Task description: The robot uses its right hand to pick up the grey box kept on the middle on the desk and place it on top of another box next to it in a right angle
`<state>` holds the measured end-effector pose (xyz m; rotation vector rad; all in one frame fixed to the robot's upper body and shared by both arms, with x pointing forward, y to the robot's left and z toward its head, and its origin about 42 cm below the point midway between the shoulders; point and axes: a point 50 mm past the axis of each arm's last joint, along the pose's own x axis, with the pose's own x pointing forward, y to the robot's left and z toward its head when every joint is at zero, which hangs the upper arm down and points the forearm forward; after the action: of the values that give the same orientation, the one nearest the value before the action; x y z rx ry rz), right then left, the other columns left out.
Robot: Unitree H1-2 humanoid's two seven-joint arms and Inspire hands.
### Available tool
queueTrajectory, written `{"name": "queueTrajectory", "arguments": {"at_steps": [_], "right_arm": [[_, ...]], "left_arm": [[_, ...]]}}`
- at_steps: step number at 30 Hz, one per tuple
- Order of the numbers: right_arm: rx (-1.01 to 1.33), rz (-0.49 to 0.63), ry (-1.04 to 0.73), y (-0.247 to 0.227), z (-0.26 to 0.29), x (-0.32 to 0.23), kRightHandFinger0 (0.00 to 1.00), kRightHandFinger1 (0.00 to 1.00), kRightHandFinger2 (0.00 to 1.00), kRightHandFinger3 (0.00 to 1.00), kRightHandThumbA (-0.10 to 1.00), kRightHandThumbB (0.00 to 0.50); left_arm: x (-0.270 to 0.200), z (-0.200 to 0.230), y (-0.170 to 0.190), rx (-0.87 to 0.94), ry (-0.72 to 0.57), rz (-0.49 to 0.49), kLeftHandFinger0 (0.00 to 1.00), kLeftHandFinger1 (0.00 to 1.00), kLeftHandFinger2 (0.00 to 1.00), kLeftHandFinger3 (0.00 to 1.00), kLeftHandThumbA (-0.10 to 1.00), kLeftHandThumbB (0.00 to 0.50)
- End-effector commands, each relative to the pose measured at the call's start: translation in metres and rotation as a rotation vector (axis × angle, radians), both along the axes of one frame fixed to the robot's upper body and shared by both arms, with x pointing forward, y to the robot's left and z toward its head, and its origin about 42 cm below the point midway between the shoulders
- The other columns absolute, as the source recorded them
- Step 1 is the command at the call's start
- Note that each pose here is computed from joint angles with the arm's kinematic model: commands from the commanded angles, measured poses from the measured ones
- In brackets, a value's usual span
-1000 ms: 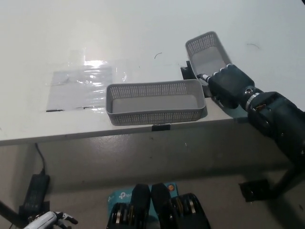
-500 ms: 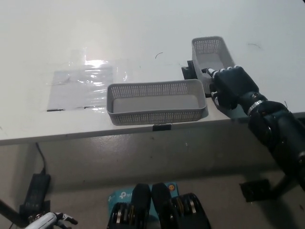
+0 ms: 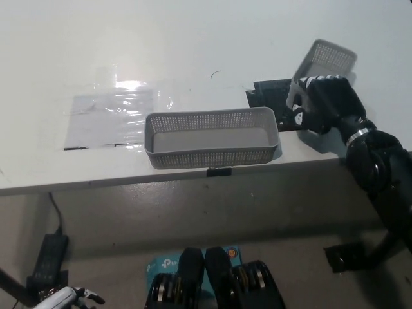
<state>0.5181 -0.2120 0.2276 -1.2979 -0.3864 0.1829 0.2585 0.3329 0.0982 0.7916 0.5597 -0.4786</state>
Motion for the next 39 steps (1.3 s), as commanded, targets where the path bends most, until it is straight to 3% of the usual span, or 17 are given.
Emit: {"name": "queueTrajectory", "arguments": {"at_steps": [1,2,5,8,12,20,21,22,23,25,26,28,29,32,39], "right_arm": [[0.039,0.015,-0.142,-0.002,0.059,0.013,0.0,0.13,0.44,0.27,-0.1,0.228],[0.042,0.02,-0.157,-0.003,0.07,0.012,0.0,0.12,0.42,0.25,-0.1,0.27],[0.049,0.031,-0.177,-0.001,0.08,0.011,0.0,0.04,0.35,0.17,-0.1,0.282],[0.052,0.052,-0.183,0.0,0.087,0.008,0.0,0.04,0.35,0.15,-0.1,0.306],[0.031,0.081,-0.204,0.004,0.095,0.005,0.0,0.05,0.37,0.15,-0.1,0.262],[0.033,0.137,-0.212,0.027,0.116,-0.004,0.0,0.06,0.39,0.2,-0.1,0.217],[0.035,0.145,-0.209,0.029,0.117,-0.005,0.0,0.06,0.39,0.2,-0.1,0.215],[0.042,0.181,-0.23,0.04,0.119,-0.009,0.0,0.04,0.36,0.16,-0.1,0.255],[0.039,0.184,-0.227,0.043,0.119,-0.011,0.0,0.04,0.37,0.16,-0.1,0.262],[0.038,0.202,-0.214,0.051,0.119,-0.017,0.0,0.07,0.4,0.2,-0.1,0.265],[0.044,0.23,-0.192,0.059,0.117,-0.023,0.0,0.08,0.42,0.23,-0.1,0.237],[0.052,0.257,-0.177,0.069,0.11,-0.03,0.0,0.06,0.39,0.24,-0.1,0.233],[0.047,0.267,-0.177,0.072,0.109,-0.033,0.0,0.01,0.32,0.12,-0.1,0.234],[0.04,0.318,-0.181,0.084,0.099,-0.044,0.0,0.0,0.29,0.02,-0.1,0.298],[0.075,0.408,-0.148,0.108,0.083,-0.066,0.0,0.0,0.22,0.0,-0.1,0.316]], "left_arm": [[0.001,0.007,0.007,0.023,-0.026,0.001,0.46,0.45,0.61,0.73,0.33,0.345],[0.001,0.007,0.007,0.016,-0.026,0.003,0.45,0.44,0.6,0.73,0.32,0.341],[0.001,0.005,0.008,0.024,-0.024,-0.002,0.46,0.45,0.61,0.72,0.33,0.345],[0.0,0.006,0.007,0.025,-0.026,-0.001,0.45,0.44,0.59,0.71,0.33,0.345],[-0.001,0.006,0.007,0.021,-0.021,0.004,0.5,0.5,0.67,0.77,0.31,0.341],[-0.002,0.004,0.009,0.023,-0.005,0.013,0.44,0.42,0.59,0.75,0.31,0.332],[-0.002,0.004,0.01,0.019,-0.004,0.013,0.44,0.42,0.58,0.75,0.31,0.332],[-0.001,0.004,0.01,0.024,-0.005,0.011,0.41,0.4,0.57,0.71,0.32,0.34],[0.0,0.004,0.009,0.026,-0.005,0.007,0.41,0.4,0.57,0.71,0.33,0.34],[0.0,0.004,0.009,0.026,-0.013,0.008,0.4,0.4,0.55,0.69,0.33,0.35],[0.0,0.005,0.009,0.029,-0.013,0.009,0.4,0.4,0.55,0.71,0.32,0.353],[0.0,0.005,0.009,0.042,-0.011,-0.004,0.43,0.43,0.59,0.74,0.35,0.348],[0.0,0.005,0.009,0.043,-0.012,-0.005,0.46,0.45,0.62,0.77,0.36,0.355],[0.0,0.004,0.01,0.044,-0.015,-0.008,0.47,0.46,0.63,0.78,0.36,0.346],[-0.003,0.004,0.009,0.03,-0.007,0.002,0.41,0.41,0.59,0.76,0.31,0.333]]}}
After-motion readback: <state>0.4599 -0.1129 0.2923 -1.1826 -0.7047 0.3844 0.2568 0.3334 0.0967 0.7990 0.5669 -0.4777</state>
